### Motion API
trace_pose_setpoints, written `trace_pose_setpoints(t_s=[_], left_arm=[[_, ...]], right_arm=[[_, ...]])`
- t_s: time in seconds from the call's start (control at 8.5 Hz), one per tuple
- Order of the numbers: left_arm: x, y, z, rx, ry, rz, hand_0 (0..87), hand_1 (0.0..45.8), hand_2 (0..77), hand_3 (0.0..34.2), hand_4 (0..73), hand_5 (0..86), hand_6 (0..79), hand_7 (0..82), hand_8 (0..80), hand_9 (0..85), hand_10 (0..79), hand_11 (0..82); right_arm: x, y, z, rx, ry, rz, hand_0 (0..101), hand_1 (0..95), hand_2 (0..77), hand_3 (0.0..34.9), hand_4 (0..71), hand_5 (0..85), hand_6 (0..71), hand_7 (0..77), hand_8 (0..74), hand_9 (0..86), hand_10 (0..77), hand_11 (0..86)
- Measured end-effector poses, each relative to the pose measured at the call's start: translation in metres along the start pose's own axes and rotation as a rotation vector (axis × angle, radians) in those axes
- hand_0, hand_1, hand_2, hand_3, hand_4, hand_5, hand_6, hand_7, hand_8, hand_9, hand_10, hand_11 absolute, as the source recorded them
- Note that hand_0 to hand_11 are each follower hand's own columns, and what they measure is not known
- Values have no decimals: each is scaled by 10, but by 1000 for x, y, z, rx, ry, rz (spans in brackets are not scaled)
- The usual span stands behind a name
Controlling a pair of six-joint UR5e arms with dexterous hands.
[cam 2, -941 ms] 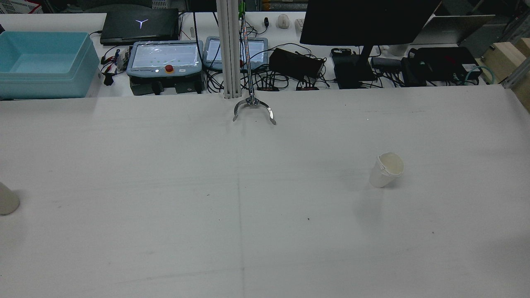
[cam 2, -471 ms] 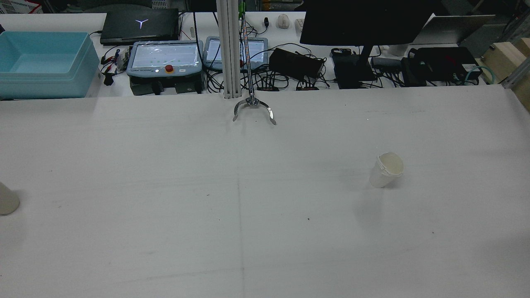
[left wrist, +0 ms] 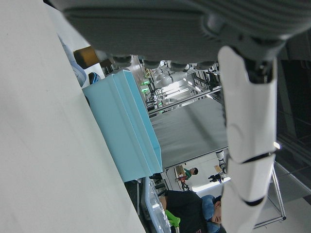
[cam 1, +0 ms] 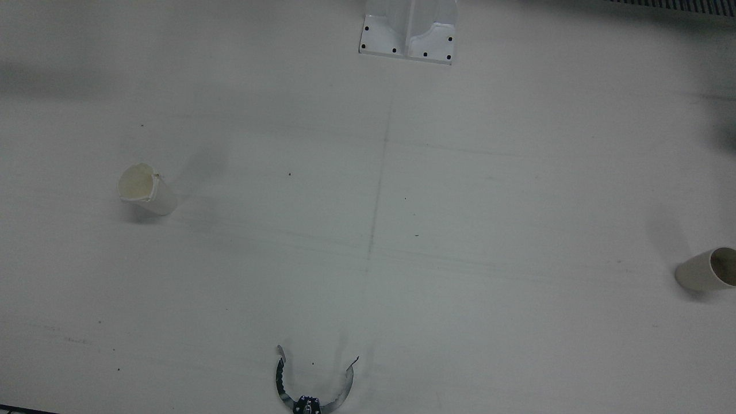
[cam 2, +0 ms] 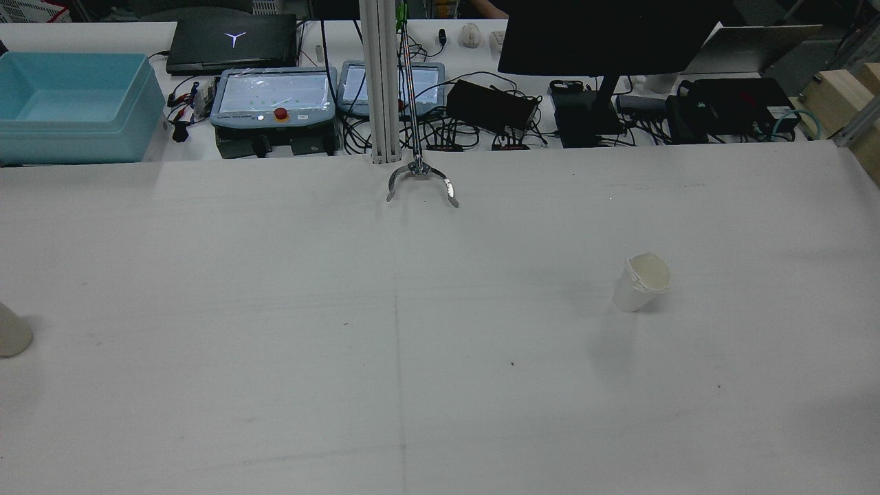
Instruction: Pour water
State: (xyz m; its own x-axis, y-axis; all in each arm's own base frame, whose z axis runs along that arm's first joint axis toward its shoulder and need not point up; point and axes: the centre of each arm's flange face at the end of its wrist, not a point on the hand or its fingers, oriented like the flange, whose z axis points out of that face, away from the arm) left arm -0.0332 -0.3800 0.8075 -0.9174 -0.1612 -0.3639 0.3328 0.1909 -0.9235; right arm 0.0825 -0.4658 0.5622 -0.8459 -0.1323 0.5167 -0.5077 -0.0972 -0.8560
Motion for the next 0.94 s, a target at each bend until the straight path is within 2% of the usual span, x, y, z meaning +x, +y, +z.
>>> trace_pose_setpoints(t_s=[0.12,0.24,0.35,0.47,0.59,0.71,0.94], left_arm=[[3,-1,1,17,37,-25,578,245,114,70,11,5,0,5,0,11,0,16],[5,-2,2,29,61,-43,577,273,98,69,11,5,0,5,0,11,0,16],[7,-3,1,38,80,-40,577,240,71,69,11,5,0,16,0,16,0,16],[8,-4,1,27,103,-1,557,245,98,75,11,5,0,11,0,11,5,11],[6,-8,-1,13,117,47,540,224,114,85,11,5,0,11,0,11,5,11],[-3,-8,0,-5,104,77,540,224,114,85,11,5,0,11,0,11,0,11],[-36,-5,4,-45,30,100,540,224,125,85,11,5,0,5,0,11,0,11]], right_arm=[[1,-1,-1,2,3,-1,435,109,38,57,22,87,5,38,5,5,5,11],[1,-2,-2,3,5,-2,435,109,38,57,22,87,5,38,5,5,5,11],[3,-2,-2,3,8,-4,443,98,38,57,22,87,5,38,5,5,5,11],[4,-2,-2,2,11,-5,443,98,38,57,22,87,5,38,5,5,5,11],[5,-2,-2,3,12,-6,443,65,38,56,27,87,5,38,5,5,5,11],[5,-2,-2,3,13,-6,443,82,38,57,38,87,5,38,5,5,5,11],[6,-2,-2,2,15,-6,443,82,38,57,38,87,5,38,5,5,5,11]])
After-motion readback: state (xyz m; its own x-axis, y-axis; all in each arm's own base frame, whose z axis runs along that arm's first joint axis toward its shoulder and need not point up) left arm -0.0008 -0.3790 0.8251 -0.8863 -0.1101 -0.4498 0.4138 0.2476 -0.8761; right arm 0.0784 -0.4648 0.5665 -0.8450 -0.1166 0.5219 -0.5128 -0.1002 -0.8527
